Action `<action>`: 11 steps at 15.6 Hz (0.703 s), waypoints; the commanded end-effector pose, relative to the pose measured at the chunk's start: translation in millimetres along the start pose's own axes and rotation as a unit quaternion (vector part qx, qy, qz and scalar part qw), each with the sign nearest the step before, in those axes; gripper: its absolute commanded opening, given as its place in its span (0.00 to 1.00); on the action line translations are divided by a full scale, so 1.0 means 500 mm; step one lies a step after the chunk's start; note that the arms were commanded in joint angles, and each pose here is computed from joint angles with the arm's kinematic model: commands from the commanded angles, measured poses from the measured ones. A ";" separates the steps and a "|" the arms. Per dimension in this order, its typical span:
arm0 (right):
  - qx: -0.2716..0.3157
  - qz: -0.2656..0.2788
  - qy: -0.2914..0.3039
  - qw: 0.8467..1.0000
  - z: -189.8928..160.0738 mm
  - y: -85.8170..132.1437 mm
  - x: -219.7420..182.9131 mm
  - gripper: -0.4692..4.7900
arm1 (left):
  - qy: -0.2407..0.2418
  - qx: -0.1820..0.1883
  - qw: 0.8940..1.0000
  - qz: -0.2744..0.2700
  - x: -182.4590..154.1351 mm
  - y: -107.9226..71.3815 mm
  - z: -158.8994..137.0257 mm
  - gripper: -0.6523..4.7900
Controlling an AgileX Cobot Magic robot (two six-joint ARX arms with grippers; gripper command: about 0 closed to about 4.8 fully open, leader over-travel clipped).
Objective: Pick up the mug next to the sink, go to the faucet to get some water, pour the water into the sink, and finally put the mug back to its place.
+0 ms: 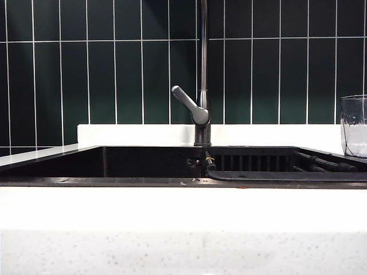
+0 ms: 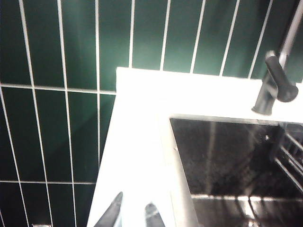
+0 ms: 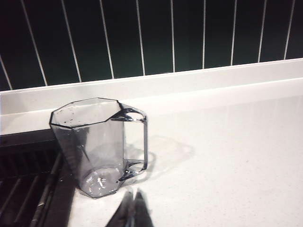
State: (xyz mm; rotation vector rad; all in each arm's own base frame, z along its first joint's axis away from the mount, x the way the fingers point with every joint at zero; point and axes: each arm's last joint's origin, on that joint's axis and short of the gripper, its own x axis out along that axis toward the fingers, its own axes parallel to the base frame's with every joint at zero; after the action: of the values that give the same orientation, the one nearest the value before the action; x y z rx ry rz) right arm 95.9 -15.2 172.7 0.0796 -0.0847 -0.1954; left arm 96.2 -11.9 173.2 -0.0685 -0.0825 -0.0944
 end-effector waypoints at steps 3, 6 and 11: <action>0.004 0.078 0.003 0.997 -0.003 0.017 -0.001 0.08 | -0.005 0.000 1.000 -0.002 0.000 -0.001 0.004 0.22; 0.007 0.125 0.020 0.992 -0.009 0.038 -0.005 0.08 | -0.003 0.000 1.000 -0.002 0.000 0.000 0.002 0.22; 0.007 0.153 0.033 0.988 -0.015 0.048 -0.008 0.08 | -0.003 0.000 1.000 -0.002 0.000 0.000 0.002 0.22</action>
State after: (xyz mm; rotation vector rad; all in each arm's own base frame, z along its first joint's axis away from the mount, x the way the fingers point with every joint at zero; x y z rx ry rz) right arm 96.9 9.5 168.4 0.0847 -0.0271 0.1142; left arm 96.2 -11.9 172.8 -0.0682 -0.0795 -0.0947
